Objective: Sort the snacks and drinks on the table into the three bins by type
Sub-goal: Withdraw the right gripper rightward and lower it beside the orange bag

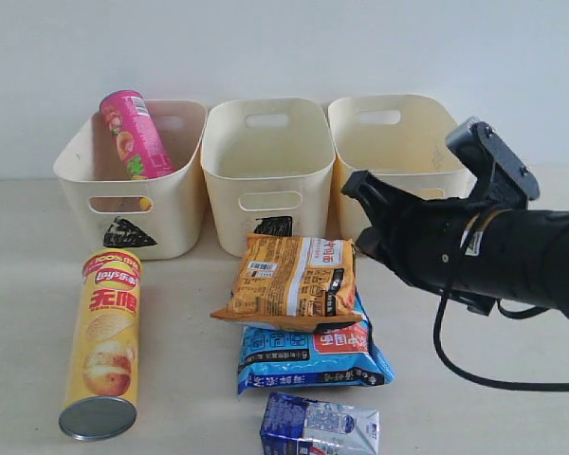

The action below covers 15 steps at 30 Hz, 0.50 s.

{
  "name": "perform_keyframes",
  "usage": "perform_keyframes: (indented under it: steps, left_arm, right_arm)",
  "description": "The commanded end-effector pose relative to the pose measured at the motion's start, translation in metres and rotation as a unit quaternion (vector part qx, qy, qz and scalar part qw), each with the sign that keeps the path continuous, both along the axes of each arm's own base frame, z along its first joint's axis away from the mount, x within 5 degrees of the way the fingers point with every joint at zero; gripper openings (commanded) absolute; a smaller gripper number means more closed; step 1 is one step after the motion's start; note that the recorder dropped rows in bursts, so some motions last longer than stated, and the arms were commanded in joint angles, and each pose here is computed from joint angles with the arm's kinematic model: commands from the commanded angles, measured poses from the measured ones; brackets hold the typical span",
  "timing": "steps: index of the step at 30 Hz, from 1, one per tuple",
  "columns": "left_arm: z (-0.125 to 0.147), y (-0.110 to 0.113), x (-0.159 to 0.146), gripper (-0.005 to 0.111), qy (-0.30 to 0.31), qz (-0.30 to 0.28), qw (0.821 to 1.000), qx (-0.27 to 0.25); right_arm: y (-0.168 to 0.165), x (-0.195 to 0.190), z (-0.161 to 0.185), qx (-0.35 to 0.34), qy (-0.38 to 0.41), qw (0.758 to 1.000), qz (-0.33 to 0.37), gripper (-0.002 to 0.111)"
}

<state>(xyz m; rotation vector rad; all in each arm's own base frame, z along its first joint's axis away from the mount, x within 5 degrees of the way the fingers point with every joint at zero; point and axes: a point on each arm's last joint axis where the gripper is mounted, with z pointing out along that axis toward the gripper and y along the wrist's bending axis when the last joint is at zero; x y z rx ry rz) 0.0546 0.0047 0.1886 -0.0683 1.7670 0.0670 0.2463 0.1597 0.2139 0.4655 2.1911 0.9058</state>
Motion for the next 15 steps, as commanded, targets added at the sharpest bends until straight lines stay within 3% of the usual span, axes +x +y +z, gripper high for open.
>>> perform_keyframes:
  steps: [1, 5, 11, 13, 15]
  left_arm:
    - [-0.001, 0.0, 0.0, 0.004, -0.001, 0.0, 1.0, 0.006]
    - [-0.001, 0.0, 0.0, 0.004, -0.003, 0.0, 1.0, 0.006]
    - [-0.001, 0.0, 0.0, 0.004, -0.003, 0.0, 1.0, 0.006]
    - [-0.001, 0.0, 0.0, 0.004, -0.003, 0.0, 1.0, 0.006]
    - [-0.001, 0.0, 0.0, 0.004, -0.003, 0.0, 1.0, 0.006]
  right_arm:
    - [-0.01, -0.004, -0.008, 0.029, 0.029, 0.999, -0.028, 0.0]
    - [-0.019, 0.0, -0.008, 0.074, 0.027, 0.997, -0.016, 0.0]
    - [-0.054, 0.014, -0.024, 0.14, 0.082, 0.983, 0.089, 0.001]
    - [-0.065, 0.018, -0.032, 0.181, 0.091, 0.972, 0.12, 0.008]
    - [-0.07, 0.02, -0.04, 0.239, 0.102, 0.955, 0.141, 0.022]
